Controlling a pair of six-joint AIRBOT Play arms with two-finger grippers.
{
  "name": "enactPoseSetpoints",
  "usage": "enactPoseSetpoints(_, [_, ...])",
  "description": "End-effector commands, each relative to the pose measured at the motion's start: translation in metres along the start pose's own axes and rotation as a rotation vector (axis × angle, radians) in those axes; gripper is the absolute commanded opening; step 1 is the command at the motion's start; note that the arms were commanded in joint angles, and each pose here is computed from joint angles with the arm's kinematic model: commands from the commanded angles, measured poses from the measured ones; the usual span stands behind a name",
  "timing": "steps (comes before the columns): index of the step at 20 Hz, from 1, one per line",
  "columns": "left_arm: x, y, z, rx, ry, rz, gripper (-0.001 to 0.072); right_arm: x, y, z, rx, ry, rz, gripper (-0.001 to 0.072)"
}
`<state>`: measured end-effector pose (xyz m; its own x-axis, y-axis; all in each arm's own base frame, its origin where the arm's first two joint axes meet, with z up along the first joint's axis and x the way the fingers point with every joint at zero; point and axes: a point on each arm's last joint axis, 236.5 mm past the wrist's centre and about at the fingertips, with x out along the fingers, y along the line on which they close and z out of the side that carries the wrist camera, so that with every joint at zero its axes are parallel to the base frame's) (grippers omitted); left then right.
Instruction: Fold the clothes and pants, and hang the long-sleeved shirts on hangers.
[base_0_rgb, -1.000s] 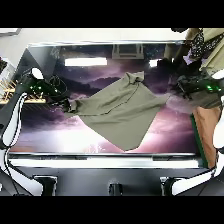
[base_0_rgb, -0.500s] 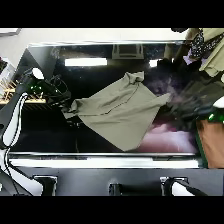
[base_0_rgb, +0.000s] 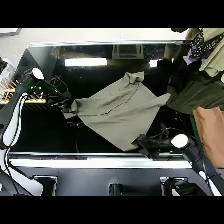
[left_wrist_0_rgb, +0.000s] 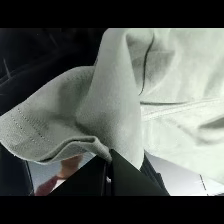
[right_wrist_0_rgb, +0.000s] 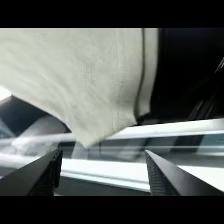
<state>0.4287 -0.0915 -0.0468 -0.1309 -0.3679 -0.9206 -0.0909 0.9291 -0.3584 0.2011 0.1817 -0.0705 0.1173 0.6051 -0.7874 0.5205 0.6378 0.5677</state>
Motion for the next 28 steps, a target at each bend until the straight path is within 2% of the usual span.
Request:
enactPoseSetpoints(1, [0.0, 0.0, 0.0, 0.001, 0.0, 0.001, 0.0013, 0.019, 0.001, 0.002, 0.061, -0.072, -0.009, 0.0585])
enactPoseSetpoints(3, [0.0, 0.001, 0.001, 0.001, -0.002, 0.001, 0.0013, 0.029, -0.007, 0.001, 0.094, -0.047, -0.039, 0.0556])
enactPoseSetpoints(7, [0.0, 0.0, 0.002, 0.001, -0.007, 0.001, 0.0013, 0.032, 0.0, 0.021, 0.122, -0.117, -0.001, 0.0419])
enactPoseSetpoints(9, [0.0, 0.001, 0.002, -0.001, -0.008, 0.0, 0.0013, 0.03, 0.006, 0.028, 0.132, -0.145, 0.026, 0.0267])
enactPoseSetpoints(10, [0.0, 0.001, 0.002, -0.001, -0.009, 0.0, 0.0013, 0.03, 0.01, 0.029, 0.127, -0.15, 0.04, 0.0111])
enactPoseSetpoints(11, [-0.001, 0.001, 0.002, -0.001, -0.009, 0.0, 0.0013, 0.029, 0.015, 0.029, 0.112, -0.146, 0.054, 0.0035])
enactPoseSetpoints(14, [-0.015, -0.004, 0.002, 0.008, -0.042, -0.012, 0.0012, 0.01, 0.051, 0.035, -0.015, -0.165, 0.118, 0.003])
enactPoseSetpoints(16, [-0.046, -0.018, 0.0, 0.023, -0.109, -0.072, 0.0012, -0.029, 0.092, 0.052, -0.097, -0.229, 0.207, 0.003])
enactPoseSetpoints(21, [-0.199, -0.064, -0.032, 0.098, -0.507, -0.19, 0.0012, -0.216, 0.206, 0.078, -0.397, -0.51, 0.44, 0.0029])
enactPoseSetpoints(24, [-0.297, -0.094, -0.102, 0.194, -0.794, -0.181, 0.0012, -0.323, 0.253, 0.026, -0.638, -0.653, 0.507, 0.003])
enactPoseSetpoints(28, [-0.414, -0.131, -0.218, 0.272, -1.273, -0.194, 0.0012, -0.411, 0.278, -0.073, -0.945, -0.82, 0.529, 0.003])
